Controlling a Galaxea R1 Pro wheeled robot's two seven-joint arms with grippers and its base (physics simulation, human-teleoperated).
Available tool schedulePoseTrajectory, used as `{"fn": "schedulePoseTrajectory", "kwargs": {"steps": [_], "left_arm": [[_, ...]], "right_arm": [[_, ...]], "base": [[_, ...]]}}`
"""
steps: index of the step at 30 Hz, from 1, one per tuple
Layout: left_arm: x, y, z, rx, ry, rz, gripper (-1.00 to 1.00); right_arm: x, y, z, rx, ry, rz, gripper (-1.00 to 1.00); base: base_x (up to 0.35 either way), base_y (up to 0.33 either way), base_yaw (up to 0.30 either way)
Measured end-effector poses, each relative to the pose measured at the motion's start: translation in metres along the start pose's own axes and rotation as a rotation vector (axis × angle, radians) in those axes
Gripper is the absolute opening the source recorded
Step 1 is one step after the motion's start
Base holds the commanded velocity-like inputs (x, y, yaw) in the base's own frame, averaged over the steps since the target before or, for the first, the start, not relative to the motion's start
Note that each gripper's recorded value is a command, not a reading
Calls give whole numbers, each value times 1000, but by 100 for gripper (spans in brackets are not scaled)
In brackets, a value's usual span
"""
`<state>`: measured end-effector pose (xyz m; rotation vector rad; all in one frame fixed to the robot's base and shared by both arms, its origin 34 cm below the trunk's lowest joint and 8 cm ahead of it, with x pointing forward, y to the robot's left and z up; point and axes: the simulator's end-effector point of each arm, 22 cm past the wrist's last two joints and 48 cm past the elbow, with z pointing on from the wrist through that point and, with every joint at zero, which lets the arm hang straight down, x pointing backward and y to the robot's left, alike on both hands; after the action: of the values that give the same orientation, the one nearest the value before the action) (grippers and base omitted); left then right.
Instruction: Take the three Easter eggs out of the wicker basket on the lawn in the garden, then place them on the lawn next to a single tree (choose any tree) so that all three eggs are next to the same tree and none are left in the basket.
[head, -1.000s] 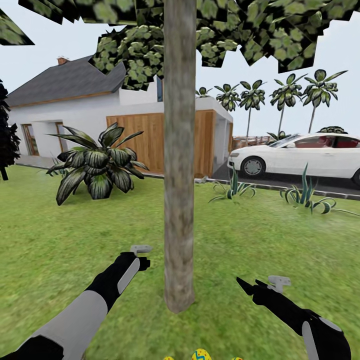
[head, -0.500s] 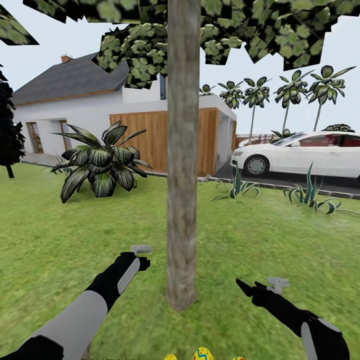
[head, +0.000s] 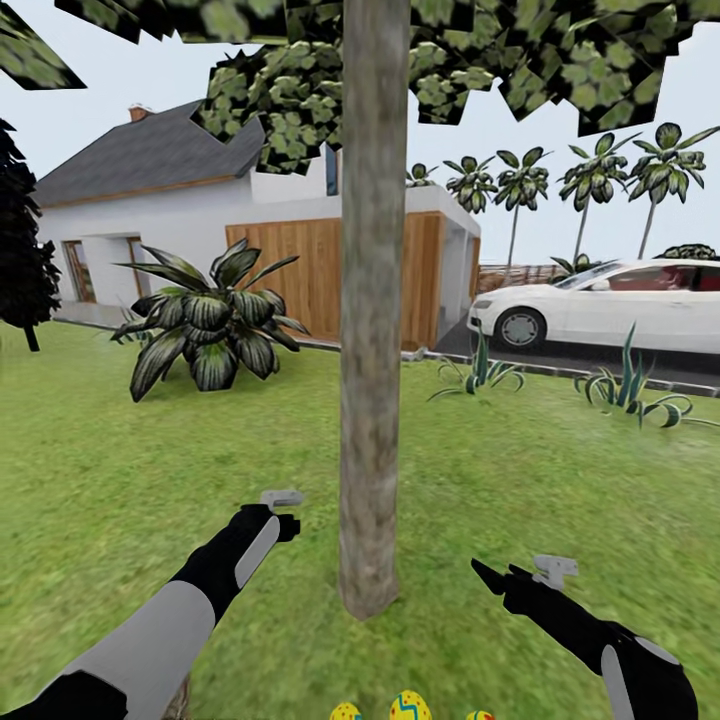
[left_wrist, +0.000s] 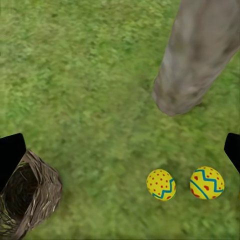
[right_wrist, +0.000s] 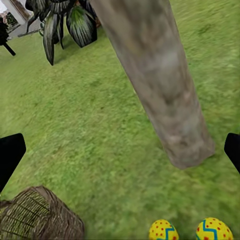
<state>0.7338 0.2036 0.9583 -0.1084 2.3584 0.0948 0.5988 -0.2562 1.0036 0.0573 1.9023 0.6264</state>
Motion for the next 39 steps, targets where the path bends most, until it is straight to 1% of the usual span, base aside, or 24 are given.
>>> {"fn": "schedulePoseTrajectory", "kwargs": {"steps": [10, 29, 31, 35, 39], "left_arm": [[-1, 0, -6, 0, 8, 0, 100], [-3, 3, -20, -2, 18, -1, 100], [1, 5, -19, -6, 26, 0, 100], [23, 15, -13, -27, 63, 0, 100], [44, 28, -5, -56, 72, -14, 100]], "right_arm": [[-4, 3, -4, 1, 5, 4, 100], [-16, 12, -16, -1, -2, 2, 100], [-20, 13, -18, -3, -6, -1, 100], [-26, 10, -23, 9, -13, -7, 100], [-26, 7, -27, 19, -10, -8, 100]], "base": [[0, 0, 54], [0, 0, 4], [0, 0, 0], [0, 0, 0], [0, 0, 0]]}}
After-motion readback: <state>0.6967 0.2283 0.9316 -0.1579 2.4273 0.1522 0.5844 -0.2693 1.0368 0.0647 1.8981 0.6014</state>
